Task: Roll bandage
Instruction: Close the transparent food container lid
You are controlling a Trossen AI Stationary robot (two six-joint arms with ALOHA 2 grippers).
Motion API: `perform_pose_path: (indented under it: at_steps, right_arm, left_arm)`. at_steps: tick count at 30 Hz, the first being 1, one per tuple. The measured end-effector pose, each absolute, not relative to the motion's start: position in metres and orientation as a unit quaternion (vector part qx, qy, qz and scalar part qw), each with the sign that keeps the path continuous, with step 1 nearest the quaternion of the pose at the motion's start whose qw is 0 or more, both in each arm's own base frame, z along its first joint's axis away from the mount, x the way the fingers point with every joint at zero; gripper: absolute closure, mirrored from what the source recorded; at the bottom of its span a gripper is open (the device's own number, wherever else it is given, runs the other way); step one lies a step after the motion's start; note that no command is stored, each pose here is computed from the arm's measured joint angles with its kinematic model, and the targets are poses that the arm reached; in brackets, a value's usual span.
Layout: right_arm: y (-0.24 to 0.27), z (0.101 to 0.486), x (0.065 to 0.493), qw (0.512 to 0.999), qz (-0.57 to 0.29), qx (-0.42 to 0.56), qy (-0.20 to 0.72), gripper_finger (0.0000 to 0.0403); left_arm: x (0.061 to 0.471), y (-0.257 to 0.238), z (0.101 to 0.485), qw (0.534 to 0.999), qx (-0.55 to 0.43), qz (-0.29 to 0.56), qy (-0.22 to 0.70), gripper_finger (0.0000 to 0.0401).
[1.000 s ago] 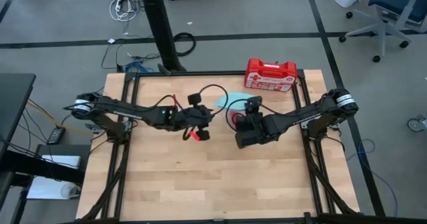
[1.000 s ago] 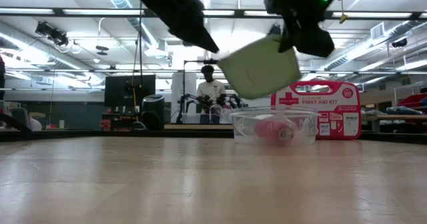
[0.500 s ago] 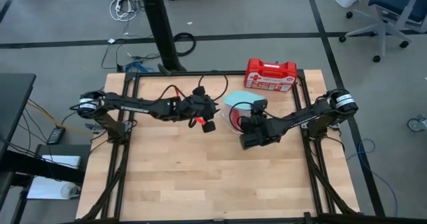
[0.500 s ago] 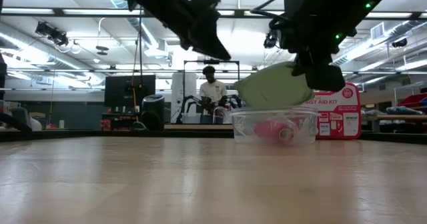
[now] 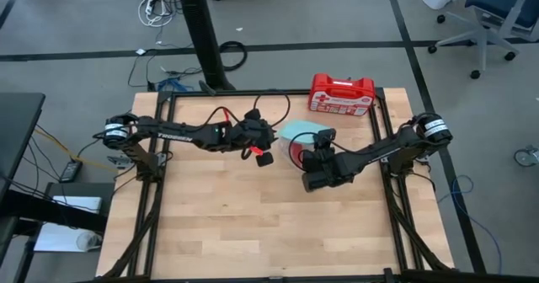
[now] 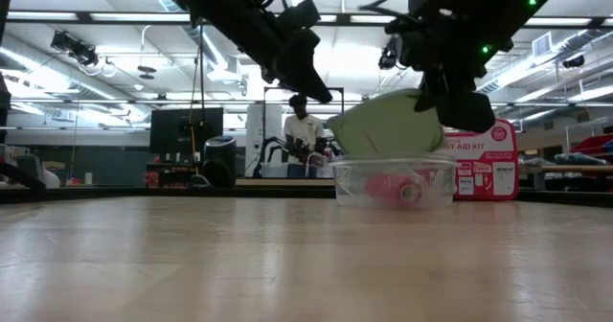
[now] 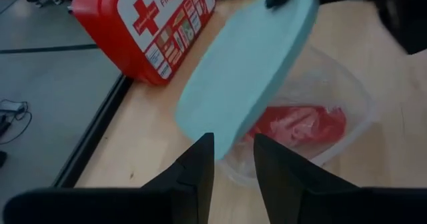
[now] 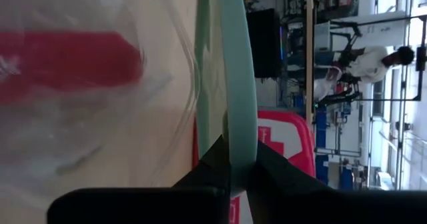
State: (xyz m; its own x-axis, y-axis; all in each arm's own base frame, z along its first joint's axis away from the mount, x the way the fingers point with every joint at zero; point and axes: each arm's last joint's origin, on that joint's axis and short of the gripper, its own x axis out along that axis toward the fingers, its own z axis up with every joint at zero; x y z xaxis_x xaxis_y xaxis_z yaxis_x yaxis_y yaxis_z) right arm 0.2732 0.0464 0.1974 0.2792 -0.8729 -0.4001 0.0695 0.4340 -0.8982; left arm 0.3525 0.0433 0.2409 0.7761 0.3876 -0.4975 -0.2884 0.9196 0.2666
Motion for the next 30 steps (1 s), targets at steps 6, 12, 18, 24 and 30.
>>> perform_pose_path:
  at_steps: [6,12,18,24,30]
  right_arm:
    - [0.056,0.207,0.274,0.693,-0.334,-0.413,0.486,0.0378]
    - [0.063,0.215,0.261,0.687,-0.345,-0.404,0.495,0.0375]
    - [0.071,0.216,0.253,0.698,-0.345,-0.382,0.498,0.0376]
    - [0.068,0.216,0.254,0.699,-0.354,-0.374,0.497,0.0375]
    - [0.067,0.205,0.258,0.717,-0.344,-0.35,0.496,0.0375]
  left_arm:
    - [0.35,0.048,0.239,0.933,0.085,0.185,0.295,0.029]
    - [0.351,0.048,0.239,0.935,0.083,0.179,0.294,0.029]
    - [0.352,0.048,0.241,0.939,0.082,0.178,0.282,0.029]
    - [0.354,0.048,0.243,0.945,0.077,0.17,0.269,0.029]
    - [0.354,0.047,0.243,0.945,0.077,0.17,0.269,0.029]
